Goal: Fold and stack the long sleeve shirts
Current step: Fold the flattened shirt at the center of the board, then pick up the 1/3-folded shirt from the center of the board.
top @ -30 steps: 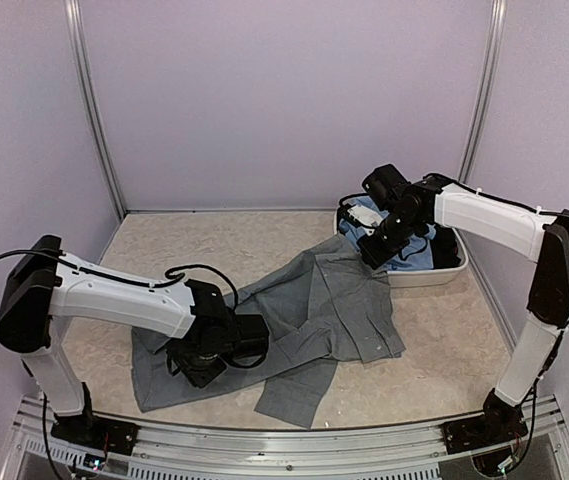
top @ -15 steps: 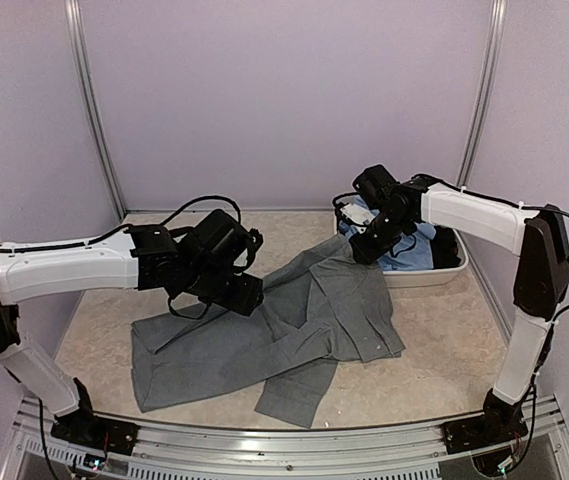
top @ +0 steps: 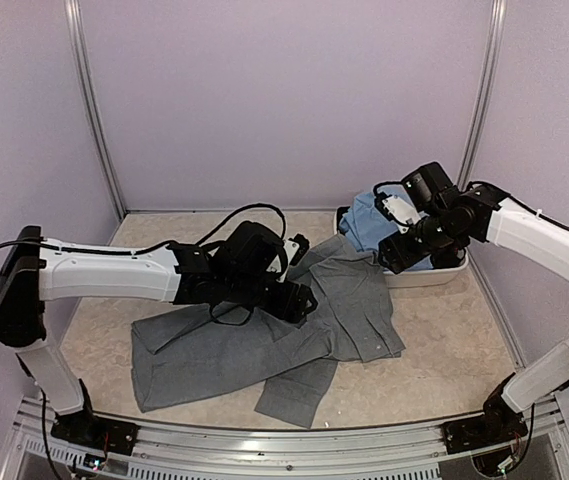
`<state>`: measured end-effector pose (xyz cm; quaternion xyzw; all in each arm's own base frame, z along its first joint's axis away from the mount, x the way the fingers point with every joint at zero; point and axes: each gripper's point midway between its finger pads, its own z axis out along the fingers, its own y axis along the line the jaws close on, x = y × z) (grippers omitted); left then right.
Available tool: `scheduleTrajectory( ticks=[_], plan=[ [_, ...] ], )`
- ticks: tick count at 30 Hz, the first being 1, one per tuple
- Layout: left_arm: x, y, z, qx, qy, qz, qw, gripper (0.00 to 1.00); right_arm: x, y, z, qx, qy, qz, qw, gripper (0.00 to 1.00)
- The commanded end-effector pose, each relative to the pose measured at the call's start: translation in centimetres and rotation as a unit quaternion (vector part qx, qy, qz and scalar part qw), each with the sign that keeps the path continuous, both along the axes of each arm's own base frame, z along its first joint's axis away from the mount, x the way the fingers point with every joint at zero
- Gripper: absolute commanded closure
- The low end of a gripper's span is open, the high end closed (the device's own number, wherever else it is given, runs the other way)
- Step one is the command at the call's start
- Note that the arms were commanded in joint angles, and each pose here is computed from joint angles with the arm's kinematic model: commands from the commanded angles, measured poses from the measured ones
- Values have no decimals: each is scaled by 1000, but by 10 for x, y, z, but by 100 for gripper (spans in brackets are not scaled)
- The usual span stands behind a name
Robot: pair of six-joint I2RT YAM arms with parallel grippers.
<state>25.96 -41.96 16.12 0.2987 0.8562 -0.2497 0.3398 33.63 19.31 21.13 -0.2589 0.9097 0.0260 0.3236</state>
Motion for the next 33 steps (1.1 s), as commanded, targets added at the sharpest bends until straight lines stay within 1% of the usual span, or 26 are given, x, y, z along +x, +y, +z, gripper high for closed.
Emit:
scheduleTrajectory(
  ticks=[1,4,6,8,9,12,14,16,19,22,26,29,33],
  plan=[
    [38,14,-5,-30,10,44,999,20,-22,8,-29,57,39,8,998,27],
    [61,34,-11,-41,25,67,997,14,-37,23,-44,120,59,24,991,25],
    [73,45,-20,-40,41,76,995,10,-48,28,-59,147,79,29,986,19],
    [78,55,-32,-31,55,83,995,9,-61,39,-68,176,97,49,978,14],
    [75,58,-38,-23,59,83,995,9,-70,46,-70,178,98,68,977,14],
    [51,69,-49,6,73,71,995,9,-98,70,-72,147,83,137,976,13],
    [32,77,-50,18,75,68,995,9,-114,85,-72,131,76,185,971,13],
    [21,83,-44,11,76,72,994,9,-121,95,-79,111,69,215,968,13],
    [14,89,-35,-3,76,81,994,9,-127,104,-99,65,69,245,965,13],
    [10,98,-33,-3,77,89,993,9,-129,104,-122,17,73,247,966,14],
    [3,110,-28,-4,78,93,993,9,-126,99,-143,-36,59,252,965,15],
    [0,119,-25,-3,77,98,992,9,-123,100,-154,-60,55,252,964,20],
    [-5,131,-35,14,87,112,990,8,-127,108,-167,-80,60,269,958,28]
  ],
)
